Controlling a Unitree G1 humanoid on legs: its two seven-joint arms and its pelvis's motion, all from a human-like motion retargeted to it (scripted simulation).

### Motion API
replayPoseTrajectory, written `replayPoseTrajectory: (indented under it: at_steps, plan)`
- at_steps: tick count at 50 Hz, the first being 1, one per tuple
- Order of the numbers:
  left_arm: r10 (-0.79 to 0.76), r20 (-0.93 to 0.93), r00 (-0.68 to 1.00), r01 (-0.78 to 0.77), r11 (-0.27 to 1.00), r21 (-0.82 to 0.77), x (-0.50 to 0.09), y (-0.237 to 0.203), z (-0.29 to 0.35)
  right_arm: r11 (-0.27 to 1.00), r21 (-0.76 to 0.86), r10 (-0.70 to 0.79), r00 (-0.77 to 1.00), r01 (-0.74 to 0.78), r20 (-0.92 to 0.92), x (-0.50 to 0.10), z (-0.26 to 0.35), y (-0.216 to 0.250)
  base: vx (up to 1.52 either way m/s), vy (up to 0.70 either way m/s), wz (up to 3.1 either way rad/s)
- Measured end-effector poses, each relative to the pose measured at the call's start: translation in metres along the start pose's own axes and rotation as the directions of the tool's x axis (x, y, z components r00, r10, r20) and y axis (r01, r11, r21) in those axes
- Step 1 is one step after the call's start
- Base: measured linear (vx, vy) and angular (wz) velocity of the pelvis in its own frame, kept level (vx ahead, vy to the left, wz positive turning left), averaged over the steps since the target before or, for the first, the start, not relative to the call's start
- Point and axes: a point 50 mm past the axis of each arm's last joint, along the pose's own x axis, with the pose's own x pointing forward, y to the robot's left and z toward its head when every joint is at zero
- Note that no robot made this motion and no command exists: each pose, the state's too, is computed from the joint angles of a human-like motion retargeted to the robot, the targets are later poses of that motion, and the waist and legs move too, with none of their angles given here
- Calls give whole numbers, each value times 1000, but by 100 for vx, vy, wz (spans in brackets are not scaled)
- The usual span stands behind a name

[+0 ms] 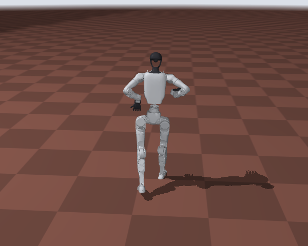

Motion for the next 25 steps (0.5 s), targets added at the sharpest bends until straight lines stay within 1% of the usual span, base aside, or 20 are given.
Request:
replayPoseTrajectory:
  at_steps: [6,15,21,25]
  plan:
    - [32,13,999,-32,999,-2,0,3,3,999,25,-41,998,42,-40,-4,-1,0,71,-18,-23]
    - [-4,36,999,4,1000,-18,-3,-1,9,999,31,-10,997,12,-75,-8,-7,2,56,-9,-62]
    - [-15,53,998,15,1000,-13,-1,-5,14,1000,12,10,999,-10,-40,-7,-8,4,62,9,-87]
    - [-51,54,997,52,999,-8,0,-9,15,998,55,-6,999,8,-44,-7,-8,3,69,12,-56]
